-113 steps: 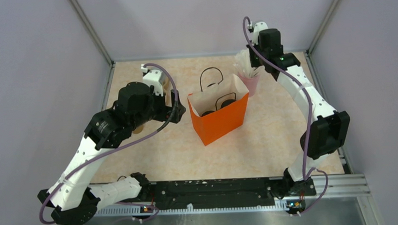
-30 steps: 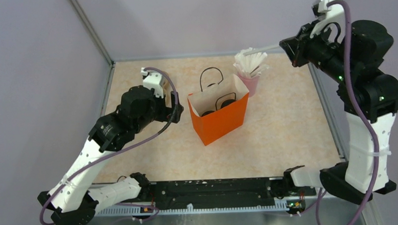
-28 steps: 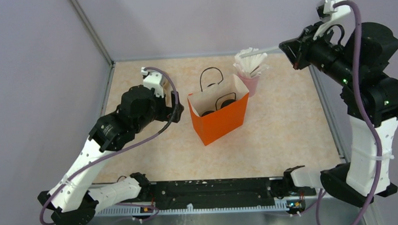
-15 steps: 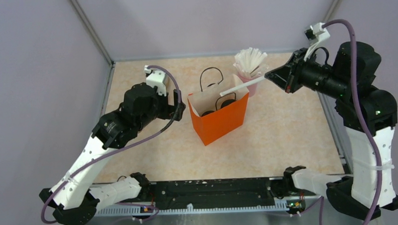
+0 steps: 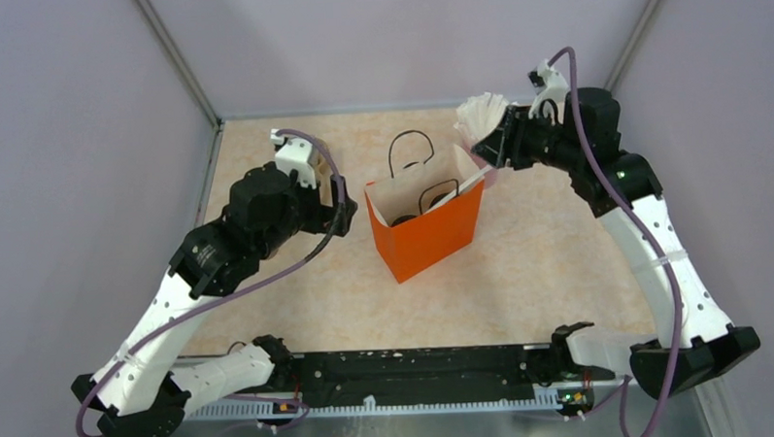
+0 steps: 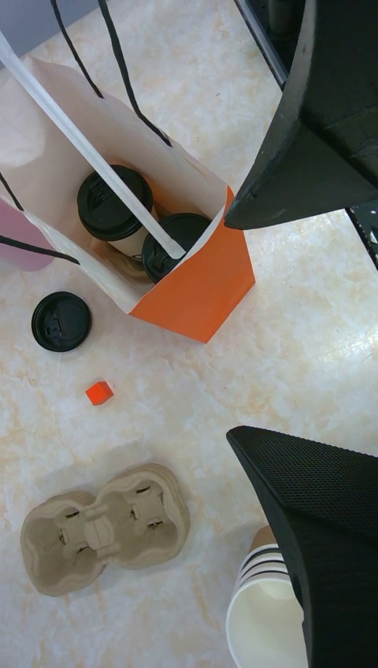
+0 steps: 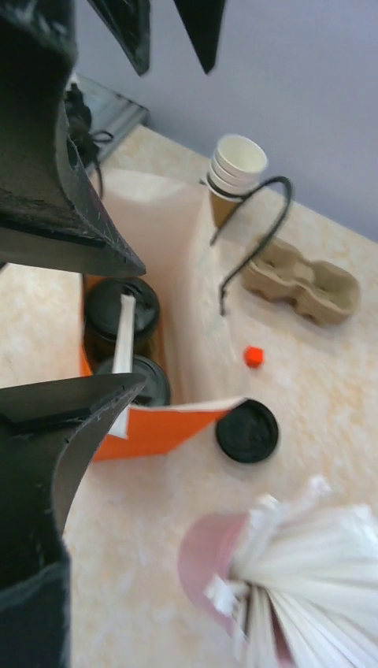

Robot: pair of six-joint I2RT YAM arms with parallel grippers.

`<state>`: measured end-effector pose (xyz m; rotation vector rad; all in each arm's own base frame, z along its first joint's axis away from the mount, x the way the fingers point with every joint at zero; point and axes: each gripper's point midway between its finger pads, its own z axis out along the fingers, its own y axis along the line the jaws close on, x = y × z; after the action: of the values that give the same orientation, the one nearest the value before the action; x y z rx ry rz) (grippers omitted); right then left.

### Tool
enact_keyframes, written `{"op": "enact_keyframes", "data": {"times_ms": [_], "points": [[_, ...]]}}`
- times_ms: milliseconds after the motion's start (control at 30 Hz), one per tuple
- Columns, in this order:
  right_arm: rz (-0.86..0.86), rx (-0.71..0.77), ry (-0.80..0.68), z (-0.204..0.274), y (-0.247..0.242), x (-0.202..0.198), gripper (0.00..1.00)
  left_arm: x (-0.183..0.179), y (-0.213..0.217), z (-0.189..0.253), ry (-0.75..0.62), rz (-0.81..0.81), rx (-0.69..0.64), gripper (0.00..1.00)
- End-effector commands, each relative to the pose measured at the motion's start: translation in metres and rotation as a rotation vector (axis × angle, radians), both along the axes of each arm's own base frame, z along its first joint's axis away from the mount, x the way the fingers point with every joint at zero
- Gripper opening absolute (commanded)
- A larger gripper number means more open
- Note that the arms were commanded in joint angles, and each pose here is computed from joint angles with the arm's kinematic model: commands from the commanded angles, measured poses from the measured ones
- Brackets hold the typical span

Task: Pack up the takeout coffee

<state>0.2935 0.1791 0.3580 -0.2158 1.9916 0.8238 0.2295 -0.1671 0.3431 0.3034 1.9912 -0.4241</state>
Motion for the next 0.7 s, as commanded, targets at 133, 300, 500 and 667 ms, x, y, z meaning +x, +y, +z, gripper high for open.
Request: {"op": "enact_keyframes", "data": {"times_ms": [133, 300, 500, 667], "points": [[-0.222, -0.203, -0.273, 0.04, -0.038, 0.077, 0.45, -0.004, 0.005, 0.018, -0.049, 0.014, -0.055, 0.99], [-0.214, -0.437, -0.288, -0.004, -0.049, 0.118, 0.44, -0.007, 0.005, 0.018, -0.041, 0.006, -0.063, 0.99], [-0.024, -0.634, -0.314, -0.054, -0.04, 0.141, 0.39, -0.012, 0.009, 0.018, -0.034, 0.004, -0.057, 0.99], [0.094, -0.724, -0.306, -0.081, -0.038, 0.142, 0.39, -0.014, 0.012, 0.022, -0.036, 0.009, -0.058, 0.99]]}}
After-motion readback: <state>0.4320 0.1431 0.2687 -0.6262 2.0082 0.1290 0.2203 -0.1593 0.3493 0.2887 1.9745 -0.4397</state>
